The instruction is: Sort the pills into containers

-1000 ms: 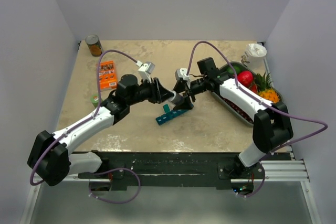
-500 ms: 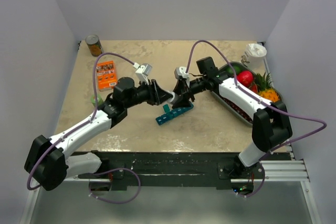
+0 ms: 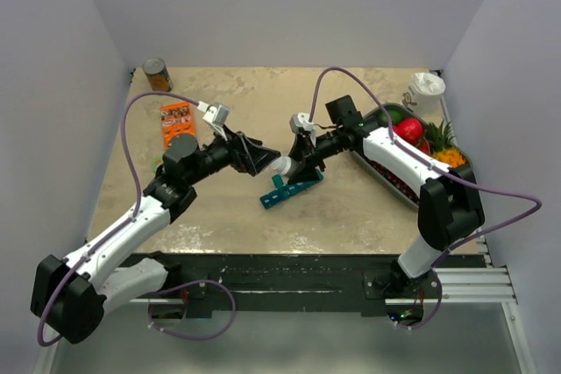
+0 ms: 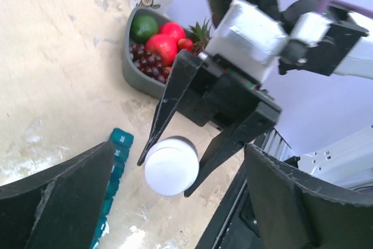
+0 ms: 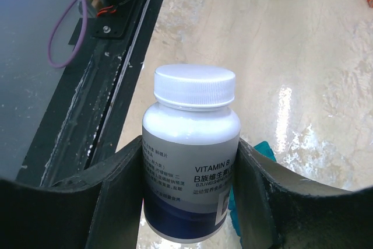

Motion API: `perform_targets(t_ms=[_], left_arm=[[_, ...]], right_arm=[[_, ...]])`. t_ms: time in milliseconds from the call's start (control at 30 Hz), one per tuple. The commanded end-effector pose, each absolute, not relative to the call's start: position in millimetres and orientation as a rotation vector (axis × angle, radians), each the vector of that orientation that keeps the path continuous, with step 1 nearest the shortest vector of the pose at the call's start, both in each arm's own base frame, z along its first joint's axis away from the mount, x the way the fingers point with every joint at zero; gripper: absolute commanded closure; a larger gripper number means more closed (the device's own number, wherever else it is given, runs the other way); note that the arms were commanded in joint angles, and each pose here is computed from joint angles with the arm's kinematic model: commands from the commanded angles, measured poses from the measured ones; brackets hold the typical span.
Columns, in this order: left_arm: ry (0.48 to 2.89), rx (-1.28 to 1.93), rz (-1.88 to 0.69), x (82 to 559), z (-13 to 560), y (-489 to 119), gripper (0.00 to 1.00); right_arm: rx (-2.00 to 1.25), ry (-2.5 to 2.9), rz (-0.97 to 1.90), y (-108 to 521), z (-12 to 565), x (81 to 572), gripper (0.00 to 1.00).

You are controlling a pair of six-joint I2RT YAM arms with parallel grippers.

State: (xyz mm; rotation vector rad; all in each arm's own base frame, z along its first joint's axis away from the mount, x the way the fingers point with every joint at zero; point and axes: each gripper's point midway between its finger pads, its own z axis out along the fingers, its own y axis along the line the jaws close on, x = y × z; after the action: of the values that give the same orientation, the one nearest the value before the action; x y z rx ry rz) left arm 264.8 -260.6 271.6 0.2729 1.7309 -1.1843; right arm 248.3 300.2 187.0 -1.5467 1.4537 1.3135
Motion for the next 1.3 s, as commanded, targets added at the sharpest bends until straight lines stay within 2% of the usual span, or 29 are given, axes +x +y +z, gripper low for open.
perform_targets(t_ms=[0, 133, 167, 267, 367, 600, 800, 933, 1267], left_arm=[[1.598, 0.411, -1.125, 260, 296, -252, 0.01], [1.508, 0.680, -0.880, 250, 288, -235, 0.01], [1.425, 0.838, -0.828, 241, 283, -237, 0.01], [1.251, 1.129, -0.771, 212, 262, -239, 0.01], [1.140, 1.247, -0.732, 202, 247, -240, 0.01], [1.116, 1.348, -0.818, 205, 231, -257, 0.05], [1.162, 1.365, -0.921, 200, 215, -263, 0.16], [1.191, 1.350, -0.954, 201, 212, -268, 0.27], [1.258, 1.332, -0.984, 203, 206, -275, 0.42]], right_arm=[[-1.563, 1.420, 1.312, 301, 195, 249, 1.00], [-1.659, 1.338, 1.269, 296, 191, 241, 1.00], [-1.665, 1.351, 1.287, 294, 190, 236, 1.00], [-1.688, 1.346, 1.279, 296, 187, 232, 1.00], [-1.750, 1.349, 1.254, 301, 176, 225, 1.00], [-1.838, 1.330, 1.244, 311, 165, 211, 1.00], [-1.850, 1.322, 1.254, 312, 164, 207, 1.00], [-1.859, 1.320, 1.257, 314, 162, 206, 1.00], [-1.862, 1.322, 1.262, 315, 161, 205, 1.00]])
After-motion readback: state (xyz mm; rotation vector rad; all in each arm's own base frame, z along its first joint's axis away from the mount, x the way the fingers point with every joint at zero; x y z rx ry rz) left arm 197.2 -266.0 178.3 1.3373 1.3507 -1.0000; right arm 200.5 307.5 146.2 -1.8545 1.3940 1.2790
